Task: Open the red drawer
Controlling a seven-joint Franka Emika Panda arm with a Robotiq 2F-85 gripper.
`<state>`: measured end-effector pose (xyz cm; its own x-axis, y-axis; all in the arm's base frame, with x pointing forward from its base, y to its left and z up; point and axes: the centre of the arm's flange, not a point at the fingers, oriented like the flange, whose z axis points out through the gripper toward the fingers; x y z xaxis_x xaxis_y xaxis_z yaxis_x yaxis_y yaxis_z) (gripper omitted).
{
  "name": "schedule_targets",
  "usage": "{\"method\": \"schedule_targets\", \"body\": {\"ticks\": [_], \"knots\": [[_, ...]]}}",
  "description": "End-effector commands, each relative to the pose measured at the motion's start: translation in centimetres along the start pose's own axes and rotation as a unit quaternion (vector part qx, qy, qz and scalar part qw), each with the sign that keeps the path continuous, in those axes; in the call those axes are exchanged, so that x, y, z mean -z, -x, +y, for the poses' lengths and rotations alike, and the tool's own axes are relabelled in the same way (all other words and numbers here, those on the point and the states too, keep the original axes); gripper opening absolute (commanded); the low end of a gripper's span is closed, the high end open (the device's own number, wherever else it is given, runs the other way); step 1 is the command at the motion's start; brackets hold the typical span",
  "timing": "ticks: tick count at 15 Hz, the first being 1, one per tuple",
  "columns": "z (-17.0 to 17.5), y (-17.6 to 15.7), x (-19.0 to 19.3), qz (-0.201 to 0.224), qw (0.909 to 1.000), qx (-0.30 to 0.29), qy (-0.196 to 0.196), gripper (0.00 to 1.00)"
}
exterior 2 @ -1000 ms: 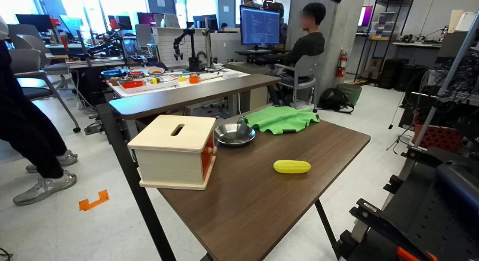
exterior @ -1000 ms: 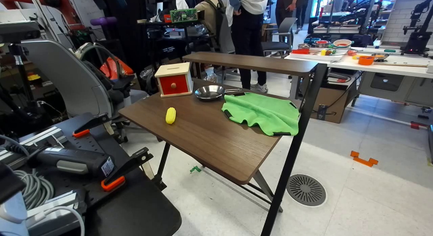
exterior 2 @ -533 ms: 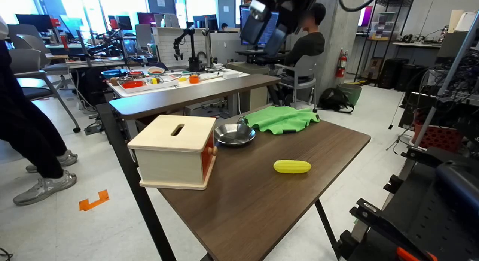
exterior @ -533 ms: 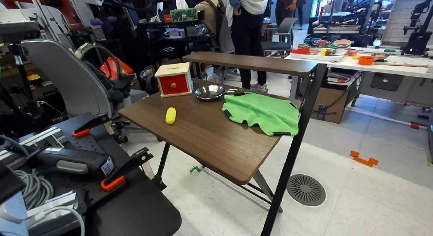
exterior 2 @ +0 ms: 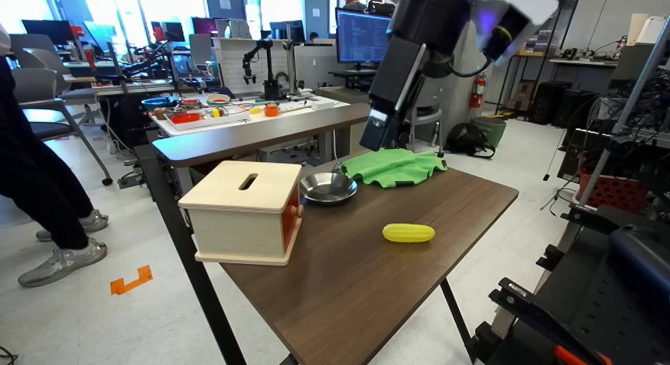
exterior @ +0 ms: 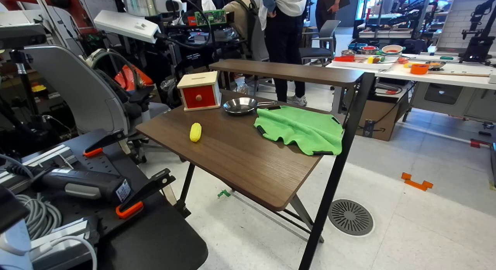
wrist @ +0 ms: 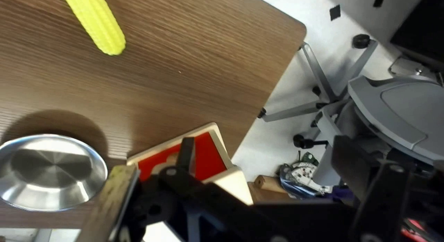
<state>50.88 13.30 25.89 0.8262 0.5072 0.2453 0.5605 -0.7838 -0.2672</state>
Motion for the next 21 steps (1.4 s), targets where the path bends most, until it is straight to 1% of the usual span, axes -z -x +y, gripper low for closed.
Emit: {"method": "schedule_targets", "body": {"ticks": [1,3,4,5,7,9,12,14,21], "knots": [[1.8,-0.8,-2.0,-0.055,0.9980,0.002,0.030,1.00],[2.3,-0.9,-3.4,-0.083,0.9947,-0.001,0.061,1.00],[2.5,-1.0,-4.2,-0.094,0.9920,-0.003,0.084,1.00],[2.5,-1.2,-4.8,-0.102,0.9898,-0.003,0.100,1.00],[2.8,-1.6,-6.1,-0.109,0.9822,-0.009,0.152,1.00],[2.9,-2.2,-7.0,-0.102,0.9769,-0.011,0.188,1.00],[2.9,-3.2,-8.4,-0.088,0.9733,-0.012,0.212,1.00],[3.0,-4.0,-9.3,-0.079,0.9724,-0.013,0.219,1.00],[4.1,-6.2,-12.0,-0.058,0.9768,-0.003,0.206,1.00]]}}
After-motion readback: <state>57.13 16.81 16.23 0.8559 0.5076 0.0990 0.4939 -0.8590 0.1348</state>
